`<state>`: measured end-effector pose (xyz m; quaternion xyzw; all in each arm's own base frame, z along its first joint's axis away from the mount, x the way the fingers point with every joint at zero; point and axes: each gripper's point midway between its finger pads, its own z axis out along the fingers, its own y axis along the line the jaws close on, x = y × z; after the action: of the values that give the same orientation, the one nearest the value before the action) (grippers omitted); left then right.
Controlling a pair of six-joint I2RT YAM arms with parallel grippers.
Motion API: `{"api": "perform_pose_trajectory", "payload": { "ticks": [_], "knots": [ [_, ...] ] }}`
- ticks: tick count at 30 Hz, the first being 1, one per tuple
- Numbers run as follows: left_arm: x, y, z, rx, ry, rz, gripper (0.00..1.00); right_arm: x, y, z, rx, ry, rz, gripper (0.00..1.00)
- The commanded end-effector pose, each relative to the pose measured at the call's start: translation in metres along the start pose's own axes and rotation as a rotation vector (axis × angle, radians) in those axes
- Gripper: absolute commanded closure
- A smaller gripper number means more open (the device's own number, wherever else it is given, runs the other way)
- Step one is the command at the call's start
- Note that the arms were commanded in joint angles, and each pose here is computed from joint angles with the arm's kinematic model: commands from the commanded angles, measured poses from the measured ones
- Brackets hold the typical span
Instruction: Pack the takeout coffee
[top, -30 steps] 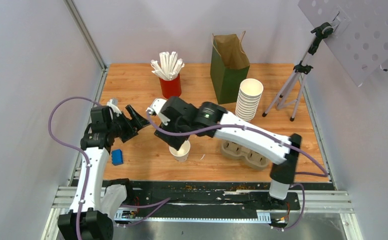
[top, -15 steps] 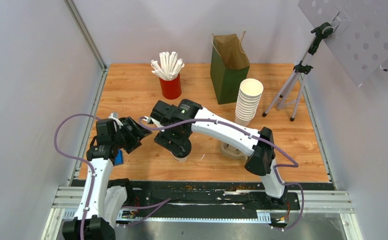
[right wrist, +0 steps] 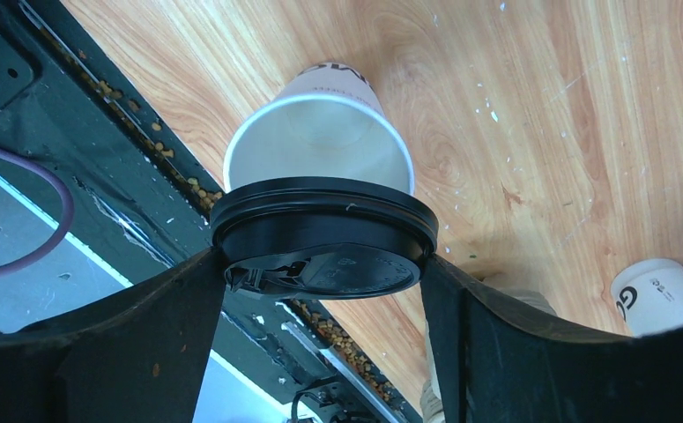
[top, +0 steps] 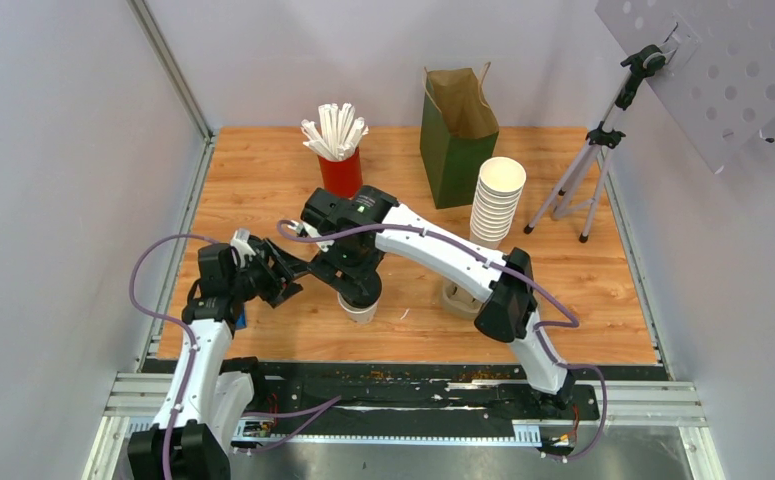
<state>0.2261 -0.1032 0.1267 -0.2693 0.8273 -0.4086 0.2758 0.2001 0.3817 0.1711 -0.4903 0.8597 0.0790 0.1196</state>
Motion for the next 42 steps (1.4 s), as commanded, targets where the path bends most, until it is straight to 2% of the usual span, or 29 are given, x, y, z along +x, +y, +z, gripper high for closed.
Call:
{"api": "perform_pose_trajectory", "payload": {
  "ticks": [1,5,16,25,30,36,38,42],
  "knots": [
    [0.001,-0.016,0.002,0.107,0.023,0.003,0.16,-0.008,0.004,-0.008,-0.022,-0.019,0.019,0.2],
    [0.005,-0.022,0.004,0.163,0.044,-0.006,0.14,-0.004,0.003,-0.002,-0.012,0.012,0.019,0.2],
    [0.019,-0.018,0.012,0.165,0.104,-0.023,0.14,-0.008,0.002,0.015,-0.008,0.038,0.015,0.17],
    [0.02,-0.018,0.014,0.166,0.116,-0.018,0.14,-0.016,0.0,0.014,-0.004,0.004,0.004,0.12],
    [0.021,-0.02,0.014,0.165,0.124,-0.002,0.15,-0.024,-0.001,-0.004,-0.012,-0.057,0.009,0.16],
    [0.023,-0.014,0.013,0.089,0.137,0.092,0.17,-0.019,0.002,-0.031,-0.05,-0.131,0.06,0.22],
    [0.025,-0.015,0.012,0.066,0.146,0.134,0.17,-0.022,0.006,-0.042,-0.076,-0.199,0.07,0.22],
    [0.03,-0.026,0.011,0.079,0.163,0.206,0.16,-0.017,0.01,-0.062,-0.116,-0.311,0.074,0.14]
  ]
}}
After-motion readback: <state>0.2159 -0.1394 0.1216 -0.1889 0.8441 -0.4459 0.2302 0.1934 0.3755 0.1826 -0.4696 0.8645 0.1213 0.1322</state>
